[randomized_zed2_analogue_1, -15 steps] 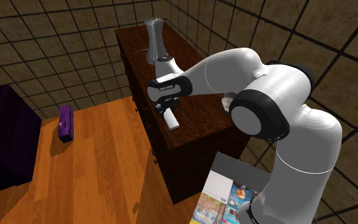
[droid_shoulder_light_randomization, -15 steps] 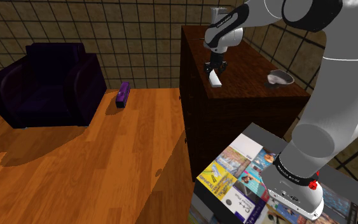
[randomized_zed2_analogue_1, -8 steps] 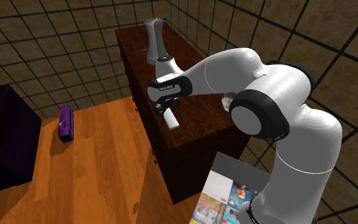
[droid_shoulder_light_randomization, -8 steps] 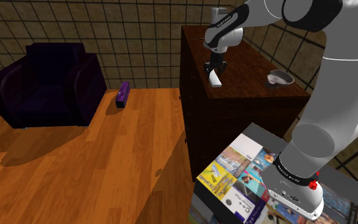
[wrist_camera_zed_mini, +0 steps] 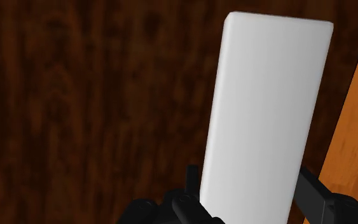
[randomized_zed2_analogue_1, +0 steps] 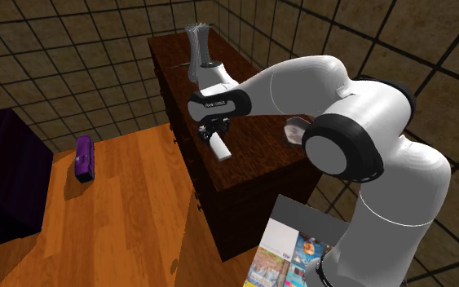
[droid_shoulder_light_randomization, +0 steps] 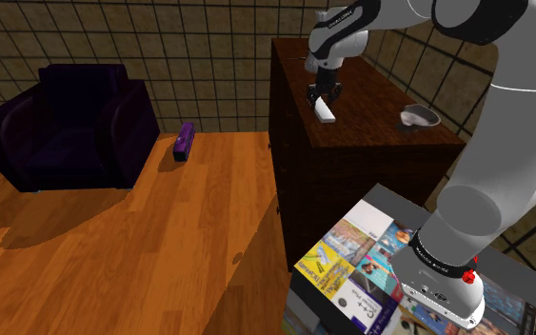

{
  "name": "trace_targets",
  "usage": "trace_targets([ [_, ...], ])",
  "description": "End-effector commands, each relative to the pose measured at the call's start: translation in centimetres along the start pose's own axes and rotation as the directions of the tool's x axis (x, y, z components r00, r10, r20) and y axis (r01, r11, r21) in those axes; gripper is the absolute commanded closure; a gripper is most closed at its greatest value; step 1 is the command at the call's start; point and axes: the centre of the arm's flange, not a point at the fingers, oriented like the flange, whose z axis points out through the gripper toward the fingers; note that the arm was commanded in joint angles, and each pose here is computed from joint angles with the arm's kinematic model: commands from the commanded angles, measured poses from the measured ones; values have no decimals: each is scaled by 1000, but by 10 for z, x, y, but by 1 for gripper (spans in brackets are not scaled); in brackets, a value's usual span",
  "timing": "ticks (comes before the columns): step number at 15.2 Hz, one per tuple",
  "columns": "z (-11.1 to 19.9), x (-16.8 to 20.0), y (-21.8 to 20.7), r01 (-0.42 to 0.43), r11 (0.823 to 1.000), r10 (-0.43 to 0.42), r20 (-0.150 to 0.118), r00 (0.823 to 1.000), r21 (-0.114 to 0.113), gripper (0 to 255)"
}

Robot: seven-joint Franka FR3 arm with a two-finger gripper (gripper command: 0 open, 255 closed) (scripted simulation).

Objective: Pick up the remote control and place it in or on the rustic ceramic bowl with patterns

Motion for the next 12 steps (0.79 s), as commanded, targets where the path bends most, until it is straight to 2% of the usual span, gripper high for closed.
trace_targets([
  [1,-10,1,0,0,1000,0,0,1000,0,255],
  [12,-68,0,-1,0,1000,0,0,1000,0,255],
])
